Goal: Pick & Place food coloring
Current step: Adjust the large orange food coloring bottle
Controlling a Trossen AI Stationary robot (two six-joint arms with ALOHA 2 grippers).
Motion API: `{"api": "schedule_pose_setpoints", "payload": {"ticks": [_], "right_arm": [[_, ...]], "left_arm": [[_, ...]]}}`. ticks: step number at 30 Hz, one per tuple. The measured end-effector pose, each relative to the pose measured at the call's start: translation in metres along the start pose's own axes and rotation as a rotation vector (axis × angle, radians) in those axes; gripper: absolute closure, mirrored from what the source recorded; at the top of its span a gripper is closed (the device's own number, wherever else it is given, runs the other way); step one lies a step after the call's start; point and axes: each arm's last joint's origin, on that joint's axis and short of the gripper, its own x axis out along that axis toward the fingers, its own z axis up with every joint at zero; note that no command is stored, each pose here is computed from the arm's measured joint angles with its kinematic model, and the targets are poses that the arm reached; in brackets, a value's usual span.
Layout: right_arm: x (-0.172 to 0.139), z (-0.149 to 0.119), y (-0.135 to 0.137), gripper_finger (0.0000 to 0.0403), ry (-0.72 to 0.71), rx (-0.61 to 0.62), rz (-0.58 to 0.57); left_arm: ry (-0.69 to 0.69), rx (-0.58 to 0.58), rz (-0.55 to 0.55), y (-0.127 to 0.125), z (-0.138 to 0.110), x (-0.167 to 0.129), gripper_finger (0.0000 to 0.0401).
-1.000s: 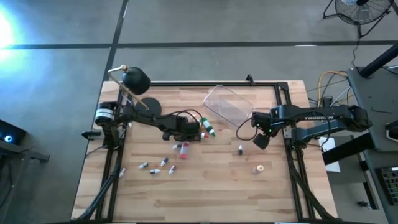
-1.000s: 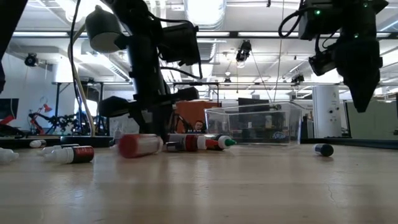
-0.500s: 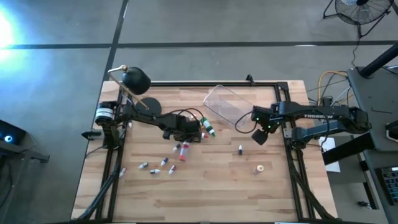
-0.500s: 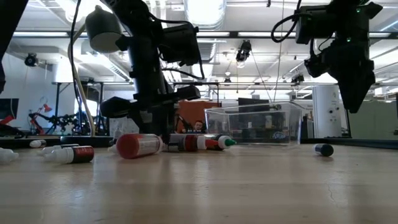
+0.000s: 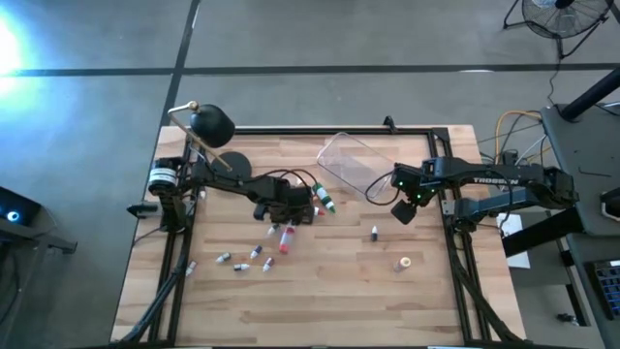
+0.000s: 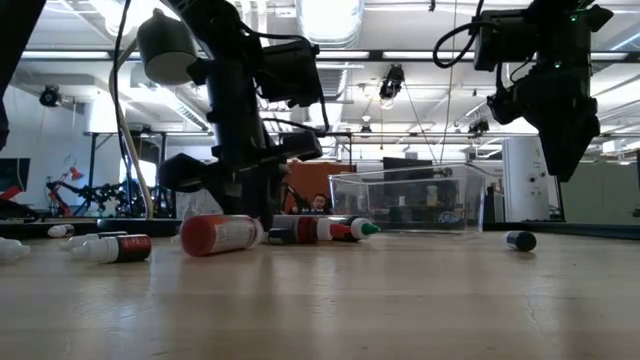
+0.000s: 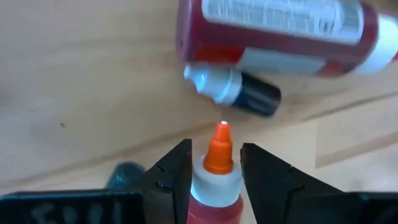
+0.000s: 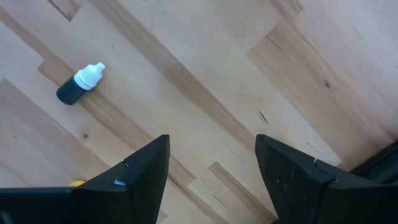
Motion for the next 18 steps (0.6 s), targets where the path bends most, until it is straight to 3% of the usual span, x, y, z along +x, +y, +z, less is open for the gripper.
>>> {"api": "schedule_pose_setpoints", "payload": {"ticks": [14, 18], "right_arm": [[0.0, 0.0016, 0.0011, 0.0172, -0.017, -0.007, 0.011], [0.0, 0.0019, 0.0013, 0.0172, -0.02, -0.009, 0.013]], "left_arm": [[-0.009, 0.051, 0.065, 0.0059, -0.0007, -0.0001, 0.0289], [-0.021, 0.062, 0.046, 0.0039, 0.0, 0.0, 0.0272]]}}
